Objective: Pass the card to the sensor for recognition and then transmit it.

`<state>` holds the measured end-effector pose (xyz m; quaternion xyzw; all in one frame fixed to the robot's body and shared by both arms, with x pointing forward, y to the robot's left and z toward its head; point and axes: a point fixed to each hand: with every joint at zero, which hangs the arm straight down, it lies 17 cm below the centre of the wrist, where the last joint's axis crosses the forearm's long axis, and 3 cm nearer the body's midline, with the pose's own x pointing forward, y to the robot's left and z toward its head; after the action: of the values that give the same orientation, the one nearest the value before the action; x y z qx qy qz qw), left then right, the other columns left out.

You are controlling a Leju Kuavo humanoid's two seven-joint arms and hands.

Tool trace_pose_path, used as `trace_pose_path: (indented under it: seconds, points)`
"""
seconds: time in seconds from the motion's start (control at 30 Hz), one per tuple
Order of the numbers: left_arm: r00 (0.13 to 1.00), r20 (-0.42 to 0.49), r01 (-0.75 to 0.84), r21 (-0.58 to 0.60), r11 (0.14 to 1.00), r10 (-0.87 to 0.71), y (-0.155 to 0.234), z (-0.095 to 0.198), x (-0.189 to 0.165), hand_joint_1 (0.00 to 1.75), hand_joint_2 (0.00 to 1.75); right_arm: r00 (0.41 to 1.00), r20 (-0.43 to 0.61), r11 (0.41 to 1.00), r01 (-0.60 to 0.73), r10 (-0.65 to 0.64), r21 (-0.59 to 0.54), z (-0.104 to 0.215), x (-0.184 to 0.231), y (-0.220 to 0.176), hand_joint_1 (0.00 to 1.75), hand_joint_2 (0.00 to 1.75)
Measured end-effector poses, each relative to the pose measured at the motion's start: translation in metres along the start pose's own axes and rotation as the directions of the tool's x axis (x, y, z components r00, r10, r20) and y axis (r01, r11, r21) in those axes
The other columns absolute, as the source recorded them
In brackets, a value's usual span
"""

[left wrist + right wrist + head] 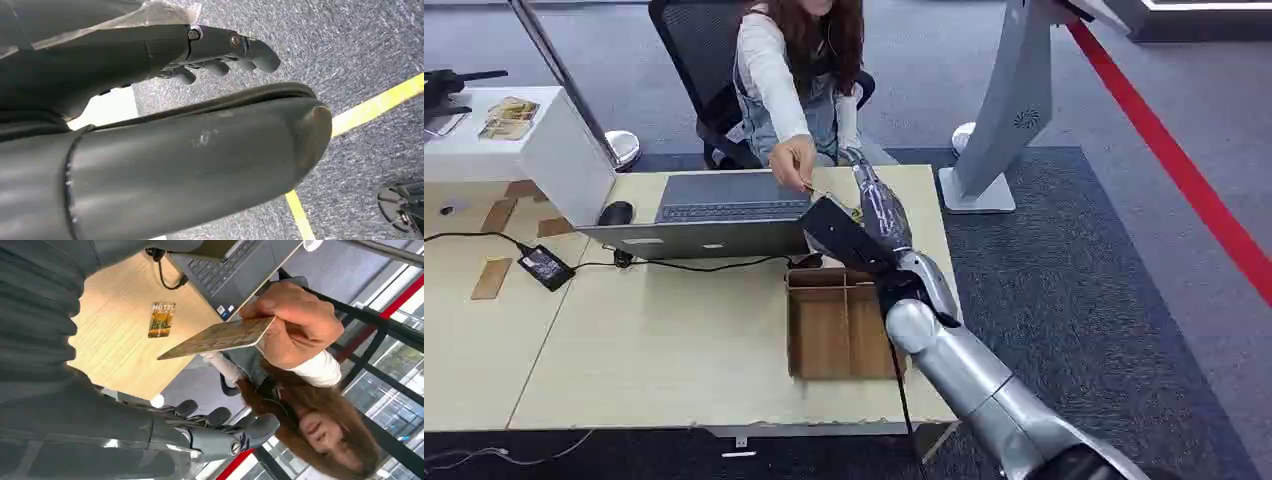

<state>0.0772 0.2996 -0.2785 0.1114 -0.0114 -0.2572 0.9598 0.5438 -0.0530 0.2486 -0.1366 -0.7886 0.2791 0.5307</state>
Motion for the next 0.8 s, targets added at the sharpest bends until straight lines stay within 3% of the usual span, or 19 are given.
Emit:
trace_pose_path:
  seconds: [0.07,0.13,0.17,0.8]
  points:
    - [1.0,-0.001,0.0,0.0,1.0,0.0,0.0,0.0,0.0,0.0,0.0,1.0,-0.003,1.0,-0.002,0.002,0.009,-0.002,0.0,0.004,0.02,1.75]
    - [1.0,-0.002,0.0,0.0,1.0,0.0,0.0,0.0,0.0,0.0,0.0,1.0,-0.006,1.0,-0.002,0.002,0.015,-0.004,0.002,0.008,1.41,1.75]
    - [1.0,-0.002,0.0,0.0,1.0,0.0,0.0,0.0,0.0,0.0,0.0,1.0,-0.005,1.0,-0.002,0.002,0.017,-0.005,0.003,0.009,1.73,1.75]
    - [1.0,-0.001,0.0,-0.002,1.0,0.0,-0.001,0.0,0.0,0.0,0.0,0.999,-0.019,0.998,-0.032,0.033,0.056,-0.013,0.002,0.03,1.75,1.75]
